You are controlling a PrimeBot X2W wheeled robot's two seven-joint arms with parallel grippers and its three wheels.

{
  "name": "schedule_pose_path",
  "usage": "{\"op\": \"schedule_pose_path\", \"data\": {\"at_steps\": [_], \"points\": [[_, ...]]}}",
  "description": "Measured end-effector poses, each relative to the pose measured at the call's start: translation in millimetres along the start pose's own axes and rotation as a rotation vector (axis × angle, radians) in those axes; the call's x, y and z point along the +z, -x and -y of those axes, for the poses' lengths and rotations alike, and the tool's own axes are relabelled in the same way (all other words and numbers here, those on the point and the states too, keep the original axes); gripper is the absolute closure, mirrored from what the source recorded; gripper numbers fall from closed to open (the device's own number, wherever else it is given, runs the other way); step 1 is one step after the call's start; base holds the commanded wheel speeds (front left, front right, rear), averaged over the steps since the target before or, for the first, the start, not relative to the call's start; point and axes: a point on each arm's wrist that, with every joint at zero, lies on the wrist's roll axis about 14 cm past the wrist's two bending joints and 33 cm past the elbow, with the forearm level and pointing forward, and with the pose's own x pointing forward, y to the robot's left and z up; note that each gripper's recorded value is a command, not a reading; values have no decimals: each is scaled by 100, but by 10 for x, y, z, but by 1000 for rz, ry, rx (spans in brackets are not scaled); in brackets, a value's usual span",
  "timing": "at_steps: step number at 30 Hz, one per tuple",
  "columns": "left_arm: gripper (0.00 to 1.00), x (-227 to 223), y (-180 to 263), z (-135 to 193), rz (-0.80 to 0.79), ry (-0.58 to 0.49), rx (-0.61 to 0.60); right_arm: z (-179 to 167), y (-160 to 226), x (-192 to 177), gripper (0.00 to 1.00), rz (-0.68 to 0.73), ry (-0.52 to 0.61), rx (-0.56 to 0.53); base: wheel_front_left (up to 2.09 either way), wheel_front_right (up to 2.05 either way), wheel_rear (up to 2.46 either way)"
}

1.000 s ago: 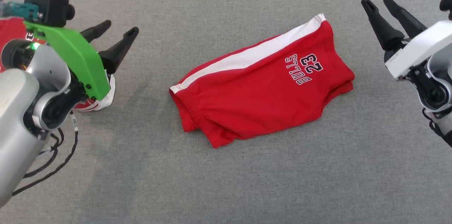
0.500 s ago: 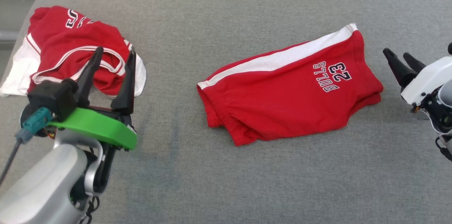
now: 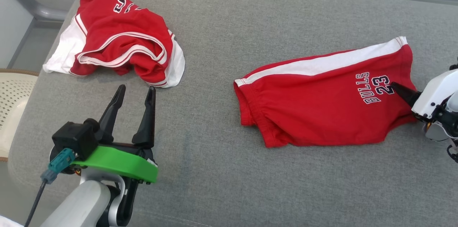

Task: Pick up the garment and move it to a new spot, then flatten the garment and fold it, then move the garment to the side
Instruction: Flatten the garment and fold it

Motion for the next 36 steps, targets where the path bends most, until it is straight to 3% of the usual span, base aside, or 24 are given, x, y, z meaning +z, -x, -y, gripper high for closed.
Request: {"op": "schedule_pose_path", "data": {"at_steps": [3,5,6,16,27,33,36], "points": [[0,-4,47,-22,10,0,14,-129,-34,-17,0,-17,2,26,0,0,0],[0,-3,71,-12,18,-1,14,-171,-30,-20,56,-18,10,33,0,0,0],[0,-4,78,-7,20,0,15,-181,-28,-18,100,-15,17,33,0,0,0],[0,-105,95,182,13,36,-29,-110,240,315,100,222,-45,42,0,0,0],[0,-262,21,536,-12,72,-119,569,982,165,100,398,-136,-72,0,0,0],[0,-313,-45,781,-25,82,-193,778,1379,259,100,507,-118,-122,0,0,0],[0,-331,-38,885,-30,85,-224,709,1492,365,100,535,-14,-118,0,0,0]]}}
